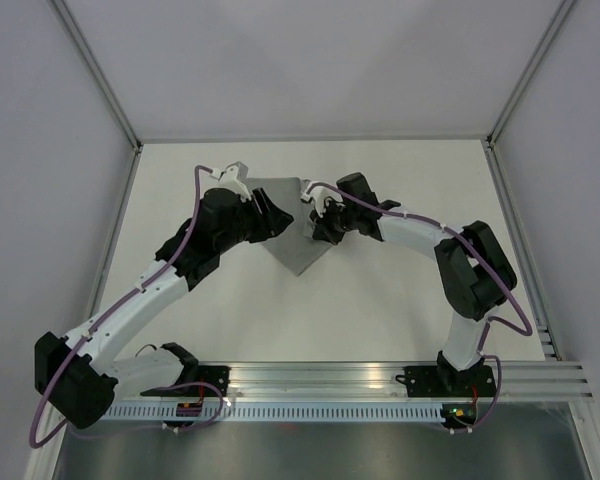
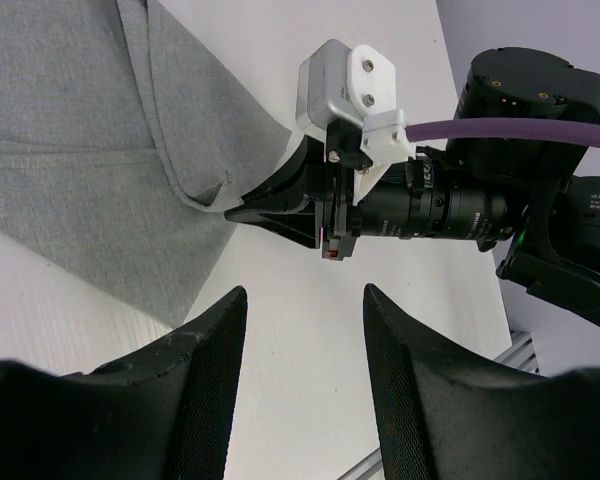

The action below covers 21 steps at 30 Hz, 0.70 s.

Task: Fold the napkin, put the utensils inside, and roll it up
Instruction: Fold the napkin

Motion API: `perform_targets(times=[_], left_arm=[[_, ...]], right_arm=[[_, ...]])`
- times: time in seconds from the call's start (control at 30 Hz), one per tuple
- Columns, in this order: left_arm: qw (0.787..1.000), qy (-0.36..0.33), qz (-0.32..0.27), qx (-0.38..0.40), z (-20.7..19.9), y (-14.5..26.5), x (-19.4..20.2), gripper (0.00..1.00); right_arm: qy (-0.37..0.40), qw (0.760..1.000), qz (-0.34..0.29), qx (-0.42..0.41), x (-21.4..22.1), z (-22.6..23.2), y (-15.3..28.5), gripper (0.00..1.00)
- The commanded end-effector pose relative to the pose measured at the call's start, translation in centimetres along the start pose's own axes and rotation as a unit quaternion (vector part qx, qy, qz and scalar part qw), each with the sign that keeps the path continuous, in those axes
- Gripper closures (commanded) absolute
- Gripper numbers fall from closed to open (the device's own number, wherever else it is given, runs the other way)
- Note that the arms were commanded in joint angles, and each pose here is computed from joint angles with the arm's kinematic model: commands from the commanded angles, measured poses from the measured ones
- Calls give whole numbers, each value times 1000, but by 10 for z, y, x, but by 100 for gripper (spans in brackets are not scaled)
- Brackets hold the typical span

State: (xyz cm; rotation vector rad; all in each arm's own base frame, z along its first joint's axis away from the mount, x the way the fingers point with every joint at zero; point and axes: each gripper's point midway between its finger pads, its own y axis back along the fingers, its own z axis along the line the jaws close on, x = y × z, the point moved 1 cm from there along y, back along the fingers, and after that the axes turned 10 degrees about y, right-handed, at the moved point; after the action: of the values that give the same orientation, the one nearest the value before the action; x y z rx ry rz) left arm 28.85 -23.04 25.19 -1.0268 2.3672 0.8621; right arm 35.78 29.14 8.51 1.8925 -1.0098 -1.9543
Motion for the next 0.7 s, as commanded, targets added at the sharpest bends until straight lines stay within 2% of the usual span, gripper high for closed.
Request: perform_targets(times=[0.0,0.57,0.67], left_arm=[[1000,19,-8,-7,4,6,0,45],[1000,17,-1,-15,20,11,14,44],[1000,13,-2,-14,20,14,13,44]], right_arm=[[38,999,-19,-3,-14,5,0,93],[44,997,2,-57,-2,43,-28,94],[41,997,8,-69,1,48,-33,88]])
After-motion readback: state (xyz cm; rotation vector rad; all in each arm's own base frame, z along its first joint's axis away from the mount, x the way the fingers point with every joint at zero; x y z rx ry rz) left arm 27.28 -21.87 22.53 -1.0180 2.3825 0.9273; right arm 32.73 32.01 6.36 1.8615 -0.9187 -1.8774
